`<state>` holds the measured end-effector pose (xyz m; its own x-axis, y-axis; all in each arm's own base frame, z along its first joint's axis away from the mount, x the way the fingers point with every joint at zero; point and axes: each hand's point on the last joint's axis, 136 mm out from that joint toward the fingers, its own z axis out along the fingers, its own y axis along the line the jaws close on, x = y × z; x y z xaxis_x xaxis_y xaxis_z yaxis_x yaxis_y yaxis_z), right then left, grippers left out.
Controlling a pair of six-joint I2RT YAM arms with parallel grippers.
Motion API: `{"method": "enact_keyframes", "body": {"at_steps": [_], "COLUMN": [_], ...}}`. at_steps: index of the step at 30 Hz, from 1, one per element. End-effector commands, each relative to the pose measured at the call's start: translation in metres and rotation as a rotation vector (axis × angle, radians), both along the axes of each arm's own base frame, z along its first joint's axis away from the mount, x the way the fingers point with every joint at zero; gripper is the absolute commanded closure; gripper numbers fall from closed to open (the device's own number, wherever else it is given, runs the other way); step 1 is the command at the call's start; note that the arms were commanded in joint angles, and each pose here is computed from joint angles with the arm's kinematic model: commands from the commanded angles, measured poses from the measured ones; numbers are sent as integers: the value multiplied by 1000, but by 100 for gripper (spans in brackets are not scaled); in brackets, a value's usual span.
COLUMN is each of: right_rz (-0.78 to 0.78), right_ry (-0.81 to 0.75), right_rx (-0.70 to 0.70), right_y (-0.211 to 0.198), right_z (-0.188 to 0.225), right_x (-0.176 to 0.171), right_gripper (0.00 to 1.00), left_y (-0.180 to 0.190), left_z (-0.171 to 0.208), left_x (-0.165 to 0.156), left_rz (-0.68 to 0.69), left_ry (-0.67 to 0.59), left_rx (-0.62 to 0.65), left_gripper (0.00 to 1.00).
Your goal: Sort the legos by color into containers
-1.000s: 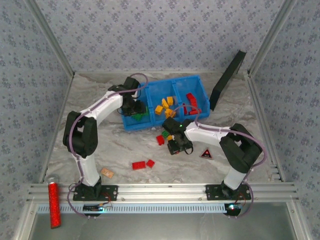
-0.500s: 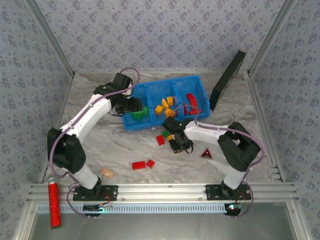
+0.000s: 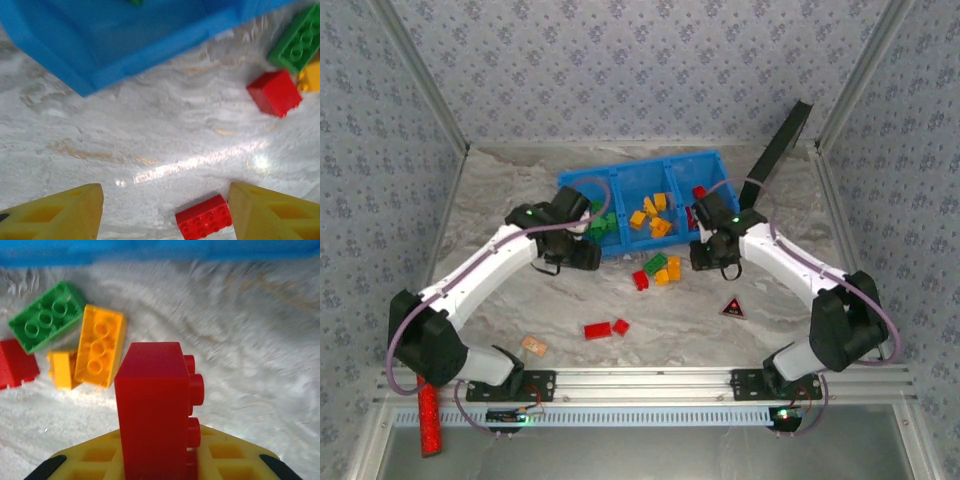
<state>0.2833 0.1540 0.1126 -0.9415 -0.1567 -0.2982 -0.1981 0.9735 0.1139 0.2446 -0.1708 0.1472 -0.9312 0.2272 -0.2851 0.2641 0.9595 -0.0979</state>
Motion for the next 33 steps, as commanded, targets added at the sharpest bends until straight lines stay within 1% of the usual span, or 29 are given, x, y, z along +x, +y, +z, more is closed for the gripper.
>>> {"method": "enact_keyframes", "body": {"at_steps": [1,6,10,14,18,25,33], "right_rz": [10,0,-2,-14,-33,-44,-42], "right_ry": [-35,-109,-157,-184,-193,-175,-136], "right_rx": [6,2,7,11,25,15,-9], "right_y": [-12,-20,-20,-19,-17,-14,-15], "right_z": [14,32,40,36,24,0,-25], "right_x": [18,59,90,118,141,172,184], "right_gripper": [72,73,73,73,73,73,72], "left_y": [-7,-44,-63,-77,-85,-96,-108], "left_z": [-9,-25,-34,-44,-47,-50,-61], "left_x": [-22,-42,-47,-51,-52,-47,-36], "left_rz": [-49,-69,-17,57,88,126,138], "left_ry": [10,26,49,90,96,107,117], "left_rx": [23,-15,-41,-106,-125,-173,-145], "left_gripper": [32,31,31,30,30,29,29]}}
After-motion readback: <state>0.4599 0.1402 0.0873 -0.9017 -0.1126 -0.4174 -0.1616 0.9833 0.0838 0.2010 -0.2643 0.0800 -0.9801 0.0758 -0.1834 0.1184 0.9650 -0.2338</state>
